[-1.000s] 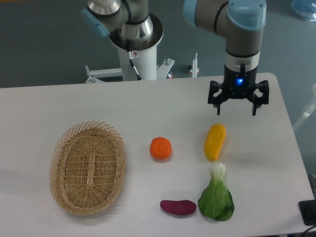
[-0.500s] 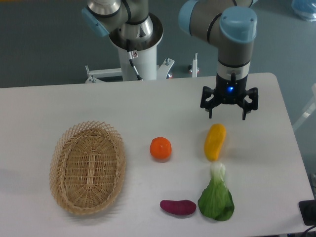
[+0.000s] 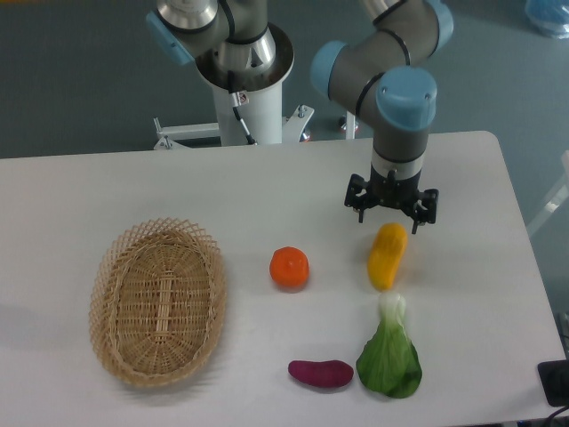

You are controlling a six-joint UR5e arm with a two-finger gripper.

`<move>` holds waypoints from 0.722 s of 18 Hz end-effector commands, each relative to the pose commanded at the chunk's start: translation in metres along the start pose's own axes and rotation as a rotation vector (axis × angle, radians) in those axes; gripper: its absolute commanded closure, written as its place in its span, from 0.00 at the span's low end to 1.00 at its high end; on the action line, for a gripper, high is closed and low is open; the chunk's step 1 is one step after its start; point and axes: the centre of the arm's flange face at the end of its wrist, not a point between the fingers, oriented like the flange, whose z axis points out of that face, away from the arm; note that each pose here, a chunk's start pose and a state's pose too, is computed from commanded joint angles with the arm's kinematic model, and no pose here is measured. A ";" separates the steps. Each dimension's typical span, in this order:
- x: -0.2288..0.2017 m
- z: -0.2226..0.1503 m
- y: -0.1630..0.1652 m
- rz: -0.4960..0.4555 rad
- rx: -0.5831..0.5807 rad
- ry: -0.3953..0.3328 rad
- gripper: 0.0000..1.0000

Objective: Pick up the mango from the table
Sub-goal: 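Move the open gripper down over the yellow mango, then close the gripper around the yellow mango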

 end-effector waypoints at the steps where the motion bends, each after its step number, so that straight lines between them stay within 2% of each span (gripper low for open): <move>1: -0.005 0.015 -0.002 0.000 0.007 -0.015 0.00; 4: -0.004 0.033 -0.001 -0.006 0.000 -0.010 0.00; 9: -0.009 0.035 -0.001 -0.003 0.005 -0.017 0.00; 13: -0.005 0.048 0.001 -0.004 -0.008 0.008 0.00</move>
